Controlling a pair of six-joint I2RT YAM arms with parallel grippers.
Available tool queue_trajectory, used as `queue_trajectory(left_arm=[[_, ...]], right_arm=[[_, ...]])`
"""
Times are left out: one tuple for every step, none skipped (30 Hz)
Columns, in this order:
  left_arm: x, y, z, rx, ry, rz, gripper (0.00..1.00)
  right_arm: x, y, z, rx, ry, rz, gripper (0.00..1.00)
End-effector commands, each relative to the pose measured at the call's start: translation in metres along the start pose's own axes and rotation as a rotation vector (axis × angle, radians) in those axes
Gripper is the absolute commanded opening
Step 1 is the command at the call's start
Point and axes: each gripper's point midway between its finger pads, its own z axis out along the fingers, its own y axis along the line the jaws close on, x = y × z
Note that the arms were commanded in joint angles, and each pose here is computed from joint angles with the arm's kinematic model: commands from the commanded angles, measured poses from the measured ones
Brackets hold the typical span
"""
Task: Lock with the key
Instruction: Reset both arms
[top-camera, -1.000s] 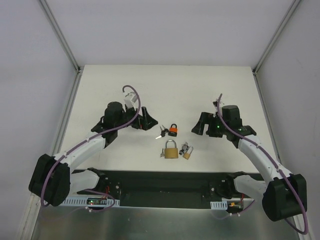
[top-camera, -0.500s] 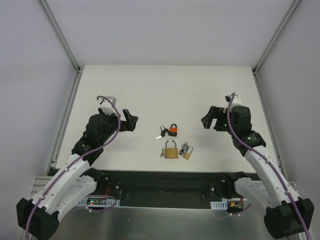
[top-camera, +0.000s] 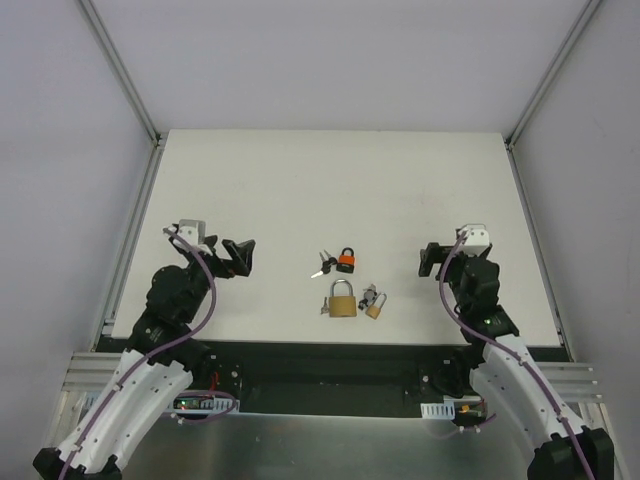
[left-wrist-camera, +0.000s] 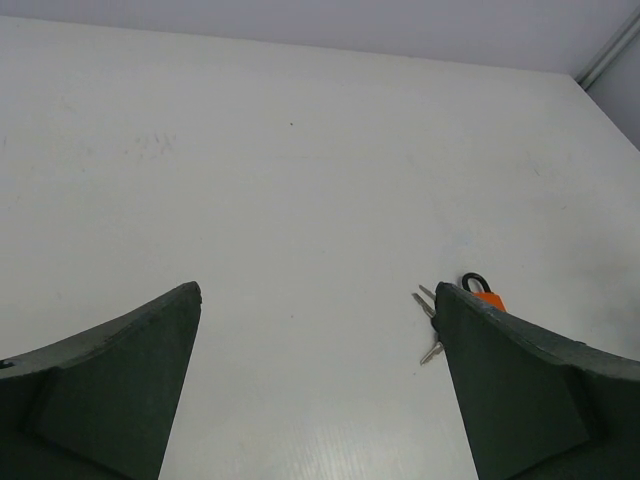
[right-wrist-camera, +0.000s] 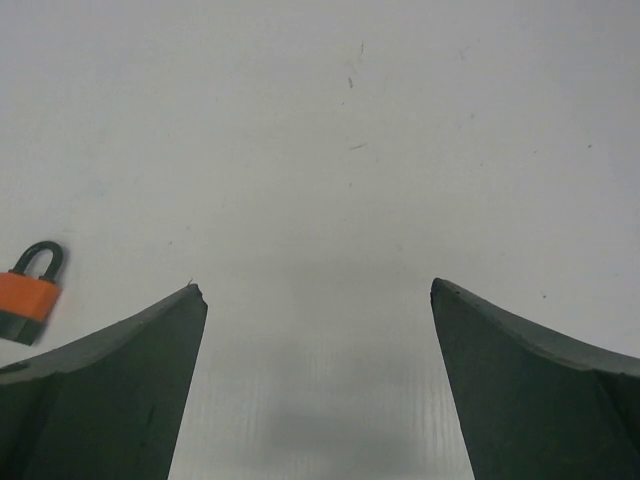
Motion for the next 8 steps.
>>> queue_trajectory(left_arm=[[-0.006,0.017,-0.005,-0.067,-0.072,0.048,0.99],[-0.005,0.018,-0.006,-0.071,-0.074,0.050,0.99],[-0.003,0.020,-0.005,-0.080,-0.070,0.051,0.99],[0.001,0.021,-0.004,-0.083,-0.061,0.052,0.99],[0.006,0.021,-0.001,-0.082,-0.043,0.060,0.99],[0.008,0.021,0.001,-0.077,-0.035,0.081,0.99],[0.012,0.022,0.003,-0.078,-0.022,0.092,0.99],[0.017,0.024,0.006,-0.084,-0.004,0.115,0.99]], right_arm=[[-0.048,-0.016,-0.001,0.085,-0.197,-0.043,0.97],[-0.049,-0.017,-0.001,0.090,-0.200,-0.047,0.97],[-0.046,-0.018,0.000,0.096,-0.200,-0.051,0.97],[-0.045,-0.020,0.001,0.107,-0.199,-0.053,0.97],[-0.043,-0.022,0.002,0.118,-0.200,-0.055,0.97],[-0.044,-0.024,0.004,0.129,-0.210,-0.061,0.97],[-0.037,-0.027,0.006,0.141,-0.203,-0.072,0.97],[-0.033,-0.029,0.007,0.152,-0.202,-0.085,0.97]])
